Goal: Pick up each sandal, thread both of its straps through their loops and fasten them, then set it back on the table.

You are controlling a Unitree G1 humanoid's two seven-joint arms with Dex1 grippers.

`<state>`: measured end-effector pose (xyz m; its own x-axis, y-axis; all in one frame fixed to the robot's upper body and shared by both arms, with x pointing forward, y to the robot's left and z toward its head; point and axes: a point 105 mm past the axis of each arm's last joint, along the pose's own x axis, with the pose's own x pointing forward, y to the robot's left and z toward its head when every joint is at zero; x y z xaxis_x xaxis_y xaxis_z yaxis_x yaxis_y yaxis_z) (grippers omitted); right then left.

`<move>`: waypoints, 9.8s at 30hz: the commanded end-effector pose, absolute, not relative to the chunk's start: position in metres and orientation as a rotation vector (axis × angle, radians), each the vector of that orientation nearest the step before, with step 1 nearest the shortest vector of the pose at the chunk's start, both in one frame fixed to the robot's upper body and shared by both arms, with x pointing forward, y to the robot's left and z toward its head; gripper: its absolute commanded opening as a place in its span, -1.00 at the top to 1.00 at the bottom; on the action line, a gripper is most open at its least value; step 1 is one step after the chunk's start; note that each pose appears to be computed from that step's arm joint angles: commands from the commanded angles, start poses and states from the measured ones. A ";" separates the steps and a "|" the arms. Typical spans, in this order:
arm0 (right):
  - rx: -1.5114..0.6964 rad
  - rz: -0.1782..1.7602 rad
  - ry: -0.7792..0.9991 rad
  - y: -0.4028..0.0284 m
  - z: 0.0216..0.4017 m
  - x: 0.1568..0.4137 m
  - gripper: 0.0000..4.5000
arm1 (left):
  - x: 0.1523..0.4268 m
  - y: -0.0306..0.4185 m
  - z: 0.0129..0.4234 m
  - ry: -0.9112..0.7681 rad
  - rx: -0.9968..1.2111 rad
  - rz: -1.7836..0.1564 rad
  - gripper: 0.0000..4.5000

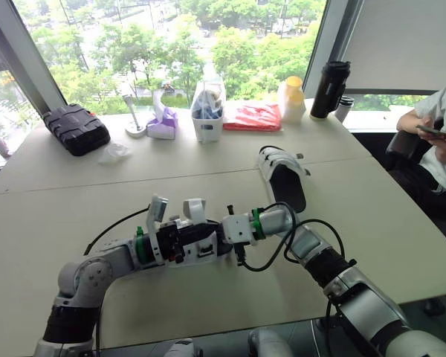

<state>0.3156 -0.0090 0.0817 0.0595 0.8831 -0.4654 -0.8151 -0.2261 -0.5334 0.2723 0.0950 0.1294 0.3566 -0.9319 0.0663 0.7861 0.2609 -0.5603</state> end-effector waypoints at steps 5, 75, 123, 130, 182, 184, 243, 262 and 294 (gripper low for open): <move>-0.909 1.590 0.064 -0.022 0.048 0.312 1.00 | 0.271 0.095 0.119 0.301 -0.474 -1.207 0.96; -0.914 1.587 0.062 -0.022 0.047 0.311 1.00 | 0.276 0.105 0.119 0.316 -0.433 -1.180 0.86; -0.915 1.582 0.060 -0.021 0.047 0.312 1.00 | 0.246 0.100 0.085 0.448 -0.243 -1.298 0.97; -0.917 1.582 0.062 -0.021 0.046 0.312 1.00 | 0.261 0.107 0.114 0.345 -0.414 -1.244 0.97; -0.921 1.584 0.068 -0.021 0.043 0.308 1.00 | 0.297 0.132 0.129 0.356 -0.351 -1.256 0.97; -0.920 1.585 0.068 -0.021 0.043 0.308 1.00 | 0.301 0.132 0.132 0.343 -0.338 -1.257 0.97; -0.918 1.592 0.069 -0.019 0.042 0.305 1.00 | 0.310 0.122 0.159 0.355 -0.321 -1.379 0.97; -0.922 1.593 0.071 -0.018 0.041 0.305 1.00 | 0.305 0.121 0.172 0.364 -0.420 -1.402 0.97; -0.917 1.593 0.073 -0.019 0.042 0.304 1.00 | 0.298 0.124 0.148 0.428 -0.302 -1.396 0.97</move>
